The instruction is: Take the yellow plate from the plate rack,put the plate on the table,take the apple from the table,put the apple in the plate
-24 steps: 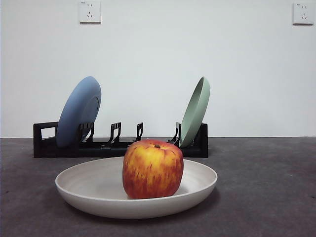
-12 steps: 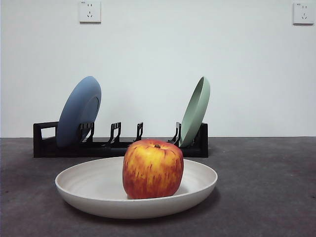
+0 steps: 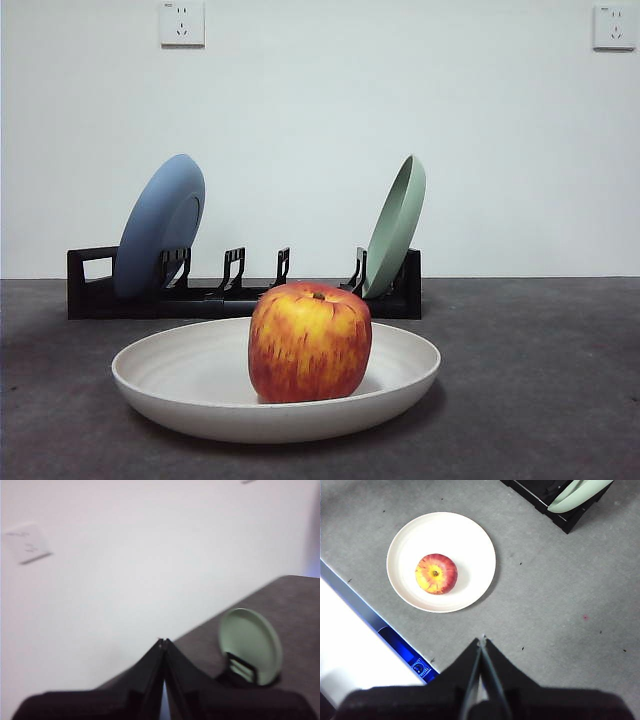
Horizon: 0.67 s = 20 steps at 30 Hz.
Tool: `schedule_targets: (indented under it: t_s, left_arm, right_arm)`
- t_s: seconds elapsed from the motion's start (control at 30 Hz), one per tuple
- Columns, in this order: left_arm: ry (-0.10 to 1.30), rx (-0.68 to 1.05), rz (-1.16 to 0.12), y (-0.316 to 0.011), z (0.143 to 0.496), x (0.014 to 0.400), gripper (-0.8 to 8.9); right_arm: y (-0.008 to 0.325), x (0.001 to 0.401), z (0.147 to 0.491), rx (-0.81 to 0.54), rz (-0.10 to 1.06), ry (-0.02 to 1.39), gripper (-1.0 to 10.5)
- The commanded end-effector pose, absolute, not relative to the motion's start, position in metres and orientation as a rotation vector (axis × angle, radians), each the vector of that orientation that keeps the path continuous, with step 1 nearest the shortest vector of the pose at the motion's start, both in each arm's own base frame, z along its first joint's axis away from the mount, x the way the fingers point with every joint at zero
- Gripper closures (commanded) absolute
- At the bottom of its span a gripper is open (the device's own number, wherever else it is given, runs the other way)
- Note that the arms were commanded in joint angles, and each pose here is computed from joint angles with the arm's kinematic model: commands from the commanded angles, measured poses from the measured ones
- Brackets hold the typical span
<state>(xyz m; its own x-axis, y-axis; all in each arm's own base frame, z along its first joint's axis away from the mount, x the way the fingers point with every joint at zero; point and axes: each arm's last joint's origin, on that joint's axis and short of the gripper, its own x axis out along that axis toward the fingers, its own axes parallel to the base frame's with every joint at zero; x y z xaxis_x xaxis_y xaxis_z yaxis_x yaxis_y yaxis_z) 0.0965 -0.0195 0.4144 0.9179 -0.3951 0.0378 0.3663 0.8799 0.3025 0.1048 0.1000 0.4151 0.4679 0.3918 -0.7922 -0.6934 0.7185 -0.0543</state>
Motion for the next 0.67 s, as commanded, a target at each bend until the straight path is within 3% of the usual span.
schedule_targets:
  t_s: [0.03, 0.23, 0.47, 0.67]
  left_arm:
    - [-0.099, 0.288, -0.351, -0.015, 0.378, 0.100, 8.17]
    - [-0.105, 0.180, -0.281, -0.008, 0.301, 0.101, 8.17]
    - [0.011, 0.072, -0.239, -0.003, 0.216, 0.099, 8.17]
    - [0.054, -0.003, -0.214, -0.001, 0.177, 0.098, 8.17]
  right_arm:
    - [0.100, 0.104, 0.412, -0.409, 0.683, 0.880, 9.5]
    - [0.100, 0.104, 0.412, -0.409, 0.683, 0.879, 9.5]
    - [0.100, 0.104, 0.412, -0.409, 0.683, 0.879, 9.5]
    - [0.100, 0.104, 0.412, -0.409, 0.683, 0.880, 9.5]
